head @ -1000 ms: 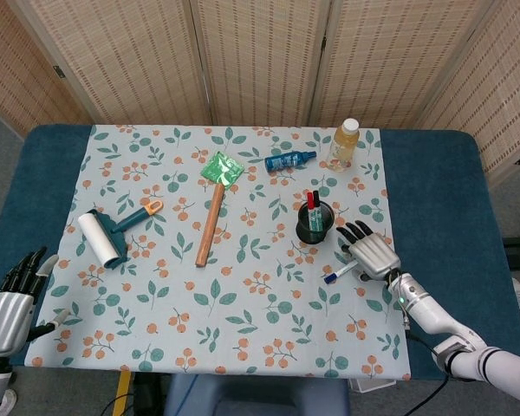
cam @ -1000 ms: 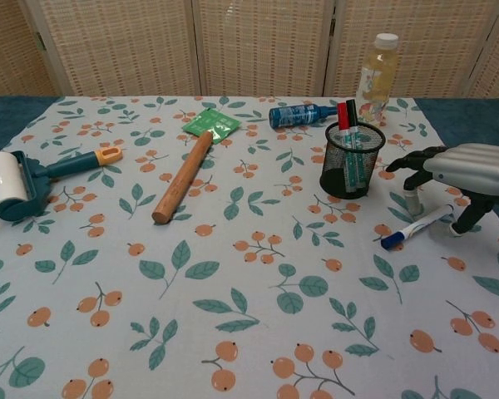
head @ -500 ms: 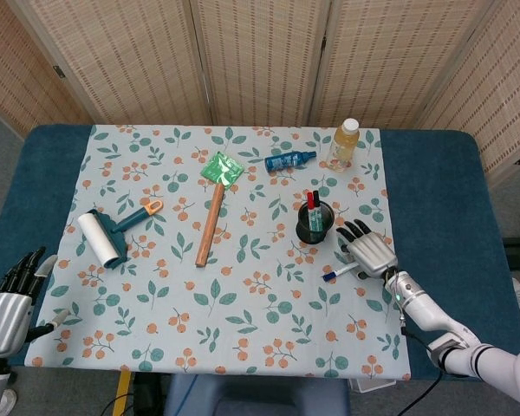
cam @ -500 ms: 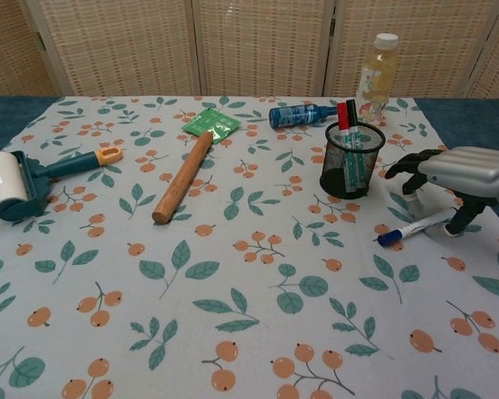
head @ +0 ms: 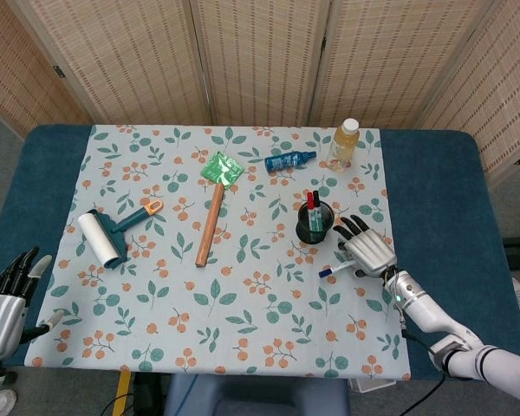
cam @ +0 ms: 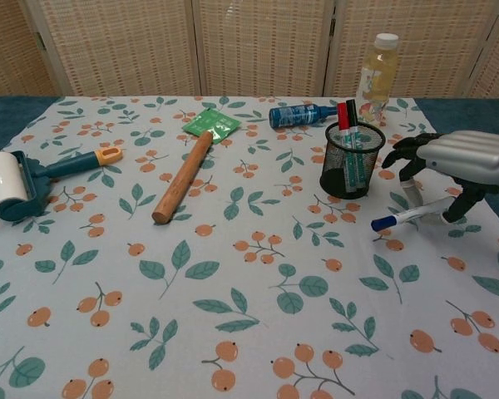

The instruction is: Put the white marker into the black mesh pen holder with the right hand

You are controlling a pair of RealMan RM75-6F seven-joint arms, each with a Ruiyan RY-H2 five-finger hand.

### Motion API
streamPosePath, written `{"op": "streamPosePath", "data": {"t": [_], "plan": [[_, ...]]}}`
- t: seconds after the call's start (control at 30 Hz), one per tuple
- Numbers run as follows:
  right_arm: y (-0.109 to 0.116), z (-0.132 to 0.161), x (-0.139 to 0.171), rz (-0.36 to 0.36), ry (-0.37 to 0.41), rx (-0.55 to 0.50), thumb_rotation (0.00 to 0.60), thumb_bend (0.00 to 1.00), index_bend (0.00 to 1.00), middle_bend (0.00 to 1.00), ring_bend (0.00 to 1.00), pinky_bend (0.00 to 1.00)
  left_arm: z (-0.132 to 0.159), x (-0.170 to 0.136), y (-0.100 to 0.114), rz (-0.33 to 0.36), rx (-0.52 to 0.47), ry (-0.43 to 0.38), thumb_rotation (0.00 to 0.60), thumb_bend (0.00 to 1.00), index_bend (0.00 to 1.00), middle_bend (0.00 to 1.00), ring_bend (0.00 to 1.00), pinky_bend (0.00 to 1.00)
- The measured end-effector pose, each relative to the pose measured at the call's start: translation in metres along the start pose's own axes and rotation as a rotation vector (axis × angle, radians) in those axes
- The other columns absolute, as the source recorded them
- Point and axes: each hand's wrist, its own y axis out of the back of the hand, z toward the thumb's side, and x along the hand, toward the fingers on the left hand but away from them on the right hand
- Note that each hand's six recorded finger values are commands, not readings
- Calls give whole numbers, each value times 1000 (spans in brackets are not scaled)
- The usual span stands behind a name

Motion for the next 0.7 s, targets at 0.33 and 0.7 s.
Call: {"op": "streamPosePath", "data": {"t": [0.33,0.7], "plan": [[68,-1,43,-216,8,-94,600,283,639,153,36,2,7,3,-9,-24,15,-11,600,206,0,0,0,205],[60,-7,28,-374,-24,-630,600,270,640,162,41,5,3,5,-10,-29,4,-4,600,206,0,0,0,205]]}}
